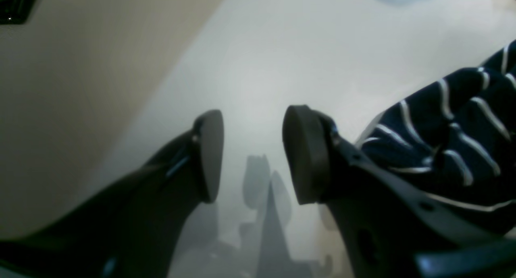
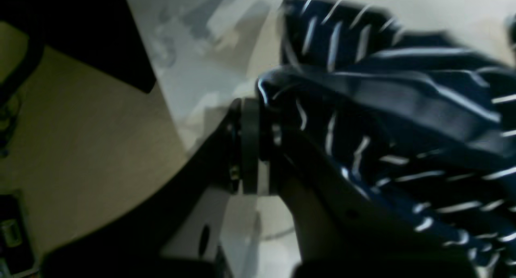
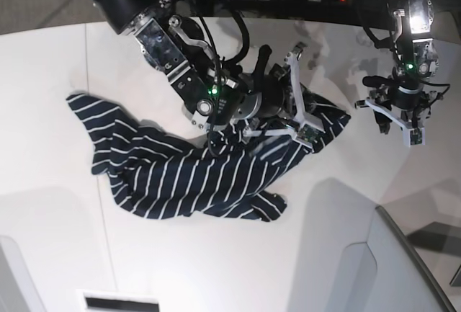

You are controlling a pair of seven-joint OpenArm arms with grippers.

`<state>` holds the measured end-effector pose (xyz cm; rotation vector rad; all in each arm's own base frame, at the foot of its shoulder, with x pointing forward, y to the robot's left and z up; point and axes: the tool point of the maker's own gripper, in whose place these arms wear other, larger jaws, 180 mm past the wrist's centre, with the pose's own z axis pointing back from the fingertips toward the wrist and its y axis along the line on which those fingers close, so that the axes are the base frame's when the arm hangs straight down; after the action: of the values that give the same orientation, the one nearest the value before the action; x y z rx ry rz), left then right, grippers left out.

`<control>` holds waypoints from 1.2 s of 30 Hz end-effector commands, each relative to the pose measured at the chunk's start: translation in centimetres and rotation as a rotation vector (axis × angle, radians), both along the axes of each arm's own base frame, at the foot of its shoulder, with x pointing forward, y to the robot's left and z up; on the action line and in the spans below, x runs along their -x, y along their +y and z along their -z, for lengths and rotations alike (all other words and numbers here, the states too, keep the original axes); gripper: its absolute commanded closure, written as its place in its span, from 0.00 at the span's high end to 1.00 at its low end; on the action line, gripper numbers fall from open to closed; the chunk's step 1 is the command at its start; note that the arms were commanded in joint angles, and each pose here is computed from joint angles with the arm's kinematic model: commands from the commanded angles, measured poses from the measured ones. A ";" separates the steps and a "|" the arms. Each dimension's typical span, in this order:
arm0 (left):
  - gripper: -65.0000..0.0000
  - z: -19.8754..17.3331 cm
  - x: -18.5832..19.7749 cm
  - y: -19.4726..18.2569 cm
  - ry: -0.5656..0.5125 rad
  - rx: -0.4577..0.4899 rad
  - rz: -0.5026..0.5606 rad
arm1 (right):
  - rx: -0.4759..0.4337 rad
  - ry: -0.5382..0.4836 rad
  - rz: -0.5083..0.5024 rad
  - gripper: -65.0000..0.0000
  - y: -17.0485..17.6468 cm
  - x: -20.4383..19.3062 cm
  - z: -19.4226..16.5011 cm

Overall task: Layout the t-shirt on the table in an organized manner, then fold the t-shirt properly
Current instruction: 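Grasp the shirt body with the right gripper and drag it outward, then grasp the shirt with both grippers at opposite edges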

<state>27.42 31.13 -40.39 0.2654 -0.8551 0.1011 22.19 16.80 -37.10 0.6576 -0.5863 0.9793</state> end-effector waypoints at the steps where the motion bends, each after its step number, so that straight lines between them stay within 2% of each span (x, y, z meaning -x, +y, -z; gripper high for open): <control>1: 0.41 -1.4 -1.1 0.2 -0.049 -0.009 0.005 | -0.052 -0.021 -0.001 0.01 1.0 -0.6 -1.3; 2: 0.41 -1.3 -1.2 -0.2 -0.055 0.002 0.003 | -0.041 -0.007 -0.001 0.03 0.9 -0.4 -0.8; 4: 0.41 -1.8 -2.2 -1.2 -0.083 0.022 0.008 | -0.023 0.010 -0.002 0.16 0.7 -0.4 0.1; 5: 0.41 -1.8 -2.5 -1.7 -0.083 0.023 0.021 | -0.018 0.012 -0.002 0.26 0.6 -0.4 0.2; 7: 0.41 -1.2 -2.9 -3.5 -0.067 0.031 0.072 | -0.014 0.007 0.005 0.52 0.2 -0.7 0.2; 9: 0.41 -1.1 -3.6 -5.7 -0.067 0.040 0.132 | -0.002 -0.041 0.014 0.70 -1.5 -1.5 -0.2; 10: 0.41 -0.9 -3.7 -6.7 -0.062 0.046 0.157 | 0.001 -0.069 0.021 0.74 -2.4 -1.8 -0.6; 12: 0.41 -0.4 -3.8 -8.9 -0.051 0.067 0.210 | 0.007 -0.120 0.082 0.75 -5.3 -3.4 -1.6; 14: 0.41 -0.4 -3.7 -11.0 -0.051 0.079 0.265 | 0.002 -0.132 0.210 0.75 -9.2 -5.0 -2.1; 16: 0.42 -1.3 -3.9 -13.6 -0.077 0.096 0.327 | -0.025 -0.138 0.380 0.75 -13.5 -6.7 -2.5; 17: 0.42 -1.6 -3.6 -15.4 -0.084 0.111 0.368 | -0.032 -0.137 0.478 0.75 -16.2 -7.5 -2.3; 20: 0.43 -2.7 -2.8 -20.5 -0.113 0.172 0.464 | -0.038 -0.143 0.690 0.76 -22.6 -8.4 -1.5; 23: 0.43 -2.8 -2.0 -24.4 -0.112 0.231 0.526 | -0.003 -0.115 0.834 0.76 -27.9 -8.2 0.3; 27: 0.43 -1.2 -0.6 -26.9 -0.070 0.297 0.525 | 0.087 -0.063 0.872 0.76 -31.8 -7.2 3.1; 32: 0.43 0.1 1.3 -27.7 -0.028 0.333 0.506 | 0.112 -0.010 0.878 0.76 -32.4 -5.9 4.9; 36: 0.58 1.2 2.1 -27.3 0.003 0.334 0.490 | 0.118 0.019 0.876 0.76 -32.2 -5.5 5.8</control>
<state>24.71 4.01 -42.48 -0.2527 -0.8240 -0.2186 26.63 -15.34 -43.89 0.2430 -0.6564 0.1767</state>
